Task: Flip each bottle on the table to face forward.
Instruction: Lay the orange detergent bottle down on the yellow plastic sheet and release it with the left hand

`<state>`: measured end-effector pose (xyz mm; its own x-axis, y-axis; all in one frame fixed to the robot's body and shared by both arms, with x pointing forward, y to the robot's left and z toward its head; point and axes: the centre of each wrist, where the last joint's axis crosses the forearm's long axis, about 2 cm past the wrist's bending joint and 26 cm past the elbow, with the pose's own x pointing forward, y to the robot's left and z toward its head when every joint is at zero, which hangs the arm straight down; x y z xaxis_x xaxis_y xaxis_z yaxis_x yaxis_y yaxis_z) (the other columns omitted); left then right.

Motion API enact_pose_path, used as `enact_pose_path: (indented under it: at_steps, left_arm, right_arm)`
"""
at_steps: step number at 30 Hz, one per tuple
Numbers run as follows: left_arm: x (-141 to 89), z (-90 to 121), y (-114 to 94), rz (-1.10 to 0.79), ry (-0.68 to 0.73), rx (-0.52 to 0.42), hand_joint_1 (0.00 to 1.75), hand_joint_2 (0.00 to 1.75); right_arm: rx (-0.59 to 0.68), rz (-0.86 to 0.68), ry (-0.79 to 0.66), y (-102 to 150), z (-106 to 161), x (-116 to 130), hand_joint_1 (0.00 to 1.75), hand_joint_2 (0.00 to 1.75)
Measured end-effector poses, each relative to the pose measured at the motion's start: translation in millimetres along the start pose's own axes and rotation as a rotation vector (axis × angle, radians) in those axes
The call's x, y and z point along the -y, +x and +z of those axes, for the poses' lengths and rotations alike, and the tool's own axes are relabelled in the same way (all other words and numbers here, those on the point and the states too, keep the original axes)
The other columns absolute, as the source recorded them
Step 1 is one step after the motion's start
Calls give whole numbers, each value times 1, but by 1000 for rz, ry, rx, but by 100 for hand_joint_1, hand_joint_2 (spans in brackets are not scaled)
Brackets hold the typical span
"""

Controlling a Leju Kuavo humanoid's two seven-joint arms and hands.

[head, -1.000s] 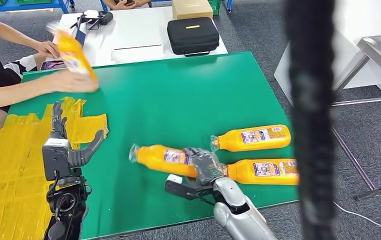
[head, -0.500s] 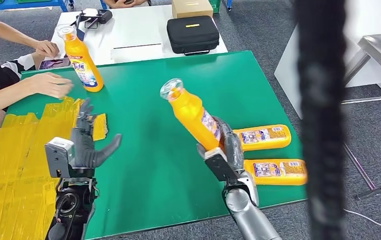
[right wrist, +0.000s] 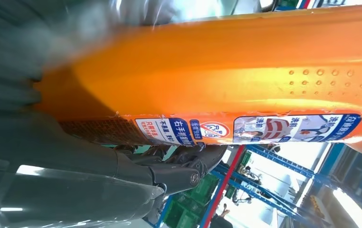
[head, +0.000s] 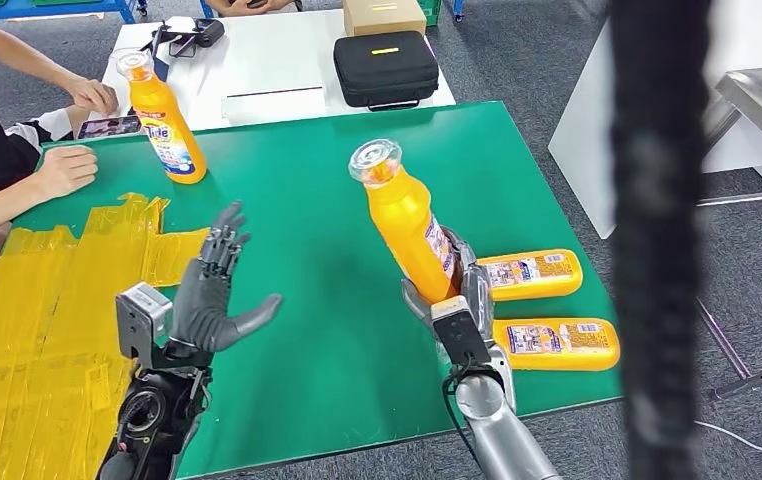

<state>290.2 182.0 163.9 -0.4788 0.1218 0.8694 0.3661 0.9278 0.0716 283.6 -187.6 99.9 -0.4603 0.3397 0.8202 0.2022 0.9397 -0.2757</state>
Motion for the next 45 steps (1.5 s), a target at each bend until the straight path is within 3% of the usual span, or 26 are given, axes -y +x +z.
enact_pose_path:
  at_steps: [19,45]
  left_arm:
    - [28,-13,5,128,-175,6,0,175]
    - [31,-19,-1,210,-170,-20,0,175]
  right_arm:
    - [147,27,167,18,-6,-35,175,175]
    - [280,81,373,30,5,-83,175,175]
